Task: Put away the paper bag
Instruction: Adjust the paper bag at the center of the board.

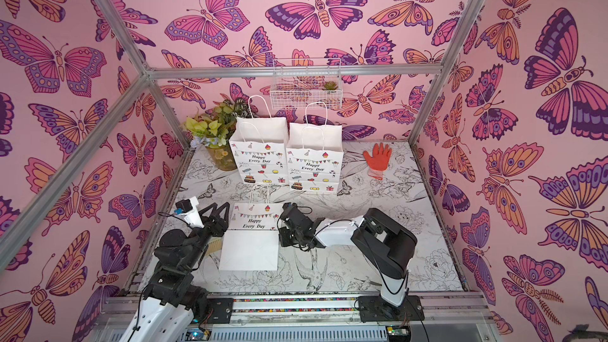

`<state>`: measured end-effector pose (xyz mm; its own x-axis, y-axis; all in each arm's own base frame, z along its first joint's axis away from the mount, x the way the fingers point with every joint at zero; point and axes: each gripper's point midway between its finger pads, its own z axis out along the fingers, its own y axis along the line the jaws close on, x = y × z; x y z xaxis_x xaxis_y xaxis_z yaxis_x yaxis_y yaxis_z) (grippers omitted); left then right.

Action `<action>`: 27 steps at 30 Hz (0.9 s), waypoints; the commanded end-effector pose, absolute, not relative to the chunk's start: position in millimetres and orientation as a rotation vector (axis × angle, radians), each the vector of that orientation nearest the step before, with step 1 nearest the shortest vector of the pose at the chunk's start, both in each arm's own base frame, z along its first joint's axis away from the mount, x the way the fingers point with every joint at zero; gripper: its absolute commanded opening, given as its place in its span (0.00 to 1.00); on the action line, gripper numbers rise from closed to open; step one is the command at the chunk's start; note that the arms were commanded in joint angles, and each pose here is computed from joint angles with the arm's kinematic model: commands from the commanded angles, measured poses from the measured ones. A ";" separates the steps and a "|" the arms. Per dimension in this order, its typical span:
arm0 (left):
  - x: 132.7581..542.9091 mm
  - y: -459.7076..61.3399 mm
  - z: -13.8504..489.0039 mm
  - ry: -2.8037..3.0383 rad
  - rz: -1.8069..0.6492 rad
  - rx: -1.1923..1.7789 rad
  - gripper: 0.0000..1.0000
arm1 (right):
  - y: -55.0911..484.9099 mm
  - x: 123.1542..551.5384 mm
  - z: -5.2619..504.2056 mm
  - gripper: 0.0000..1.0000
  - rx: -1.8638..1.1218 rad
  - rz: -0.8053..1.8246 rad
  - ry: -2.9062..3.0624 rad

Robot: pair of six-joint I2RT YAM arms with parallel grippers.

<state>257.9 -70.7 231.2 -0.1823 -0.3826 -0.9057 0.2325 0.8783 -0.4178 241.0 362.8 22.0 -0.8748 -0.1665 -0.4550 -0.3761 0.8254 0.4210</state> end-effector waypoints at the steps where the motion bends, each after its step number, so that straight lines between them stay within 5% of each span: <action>1: 256.5 -77.1 238.8 1.644 -0.582 -0.084 0.59 | 332.9 240.2 21.4 0.29 -0.424 0.528 2.598; 12: 265.1 -119.1 266.4 1.670 -0.772 0.075 0.66 | 307.3 247.8 138.6 0.68 -0.566 0.518 2.229; 18: 278.8 -170.8 288.8 1.670 -0.797 0.283 0.77 | 263.9 254.4 192.4 0.98 -0.553 0.344 2.078; 27: 327.7 -236.9 302.6 1.650 -0.791 0.456 0.78 | 176.7 277.6 246.4 0.99 -0.390 0.288 1.973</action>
